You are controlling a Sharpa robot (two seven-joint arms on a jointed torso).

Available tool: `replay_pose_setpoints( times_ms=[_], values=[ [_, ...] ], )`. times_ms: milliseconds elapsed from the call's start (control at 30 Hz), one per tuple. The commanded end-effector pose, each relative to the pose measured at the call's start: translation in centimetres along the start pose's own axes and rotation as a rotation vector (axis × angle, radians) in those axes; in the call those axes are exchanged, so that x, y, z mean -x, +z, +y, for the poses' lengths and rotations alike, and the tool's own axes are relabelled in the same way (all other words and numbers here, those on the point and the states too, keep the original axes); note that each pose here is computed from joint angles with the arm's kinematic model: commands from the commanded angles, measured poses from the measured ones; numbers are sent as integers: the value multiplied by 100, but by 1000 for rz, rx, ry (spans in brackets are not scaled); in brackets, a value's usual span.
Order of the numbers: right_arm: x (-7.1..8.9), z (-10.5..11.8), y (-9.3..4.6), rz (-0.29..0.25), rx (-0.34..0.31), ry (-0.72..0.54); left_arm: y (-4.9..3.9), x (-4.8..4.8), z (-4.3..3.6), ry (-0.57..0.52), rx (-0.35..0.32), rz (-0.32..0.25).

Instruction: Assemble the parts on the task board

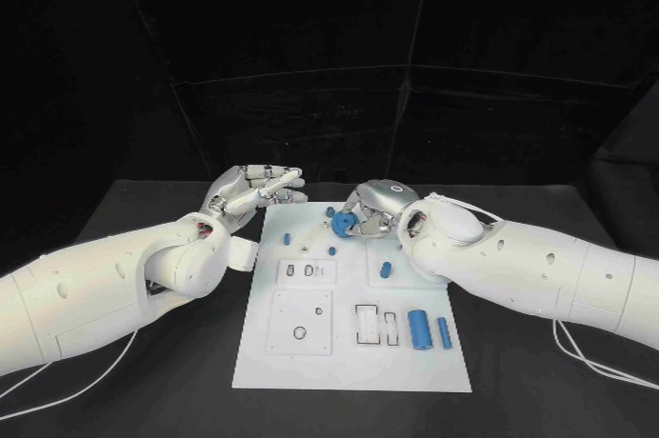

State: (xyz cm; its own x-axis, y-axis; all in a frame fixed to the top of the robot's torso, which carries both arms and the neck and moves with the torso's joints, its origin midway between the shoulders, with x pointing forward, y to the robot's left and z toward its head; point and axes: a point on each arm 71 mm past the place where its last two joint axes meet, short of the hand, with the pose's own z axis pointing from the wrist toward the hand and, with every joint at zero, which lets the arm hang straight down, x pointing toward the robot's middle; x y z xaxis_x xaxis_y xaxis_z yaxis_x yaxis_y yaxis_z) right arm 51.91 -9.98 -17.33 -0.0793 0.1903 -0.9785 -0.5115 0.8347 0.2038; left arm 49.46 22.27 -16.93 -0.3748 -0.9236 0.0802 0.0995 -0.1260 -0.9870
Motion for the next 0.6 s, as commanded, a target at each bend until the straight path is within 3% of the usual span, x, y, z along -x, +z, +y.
replay_pose_setpoints(
  times_ms=[33, 600],
  values=[
    [68, 56, 4, -81, 26, 7, 4, -13, -12, -3, -4, 15],
    [-57, 194, 245, -12, 14, 26, 22, -30, -3, -5, -3, 18]
  ],
)
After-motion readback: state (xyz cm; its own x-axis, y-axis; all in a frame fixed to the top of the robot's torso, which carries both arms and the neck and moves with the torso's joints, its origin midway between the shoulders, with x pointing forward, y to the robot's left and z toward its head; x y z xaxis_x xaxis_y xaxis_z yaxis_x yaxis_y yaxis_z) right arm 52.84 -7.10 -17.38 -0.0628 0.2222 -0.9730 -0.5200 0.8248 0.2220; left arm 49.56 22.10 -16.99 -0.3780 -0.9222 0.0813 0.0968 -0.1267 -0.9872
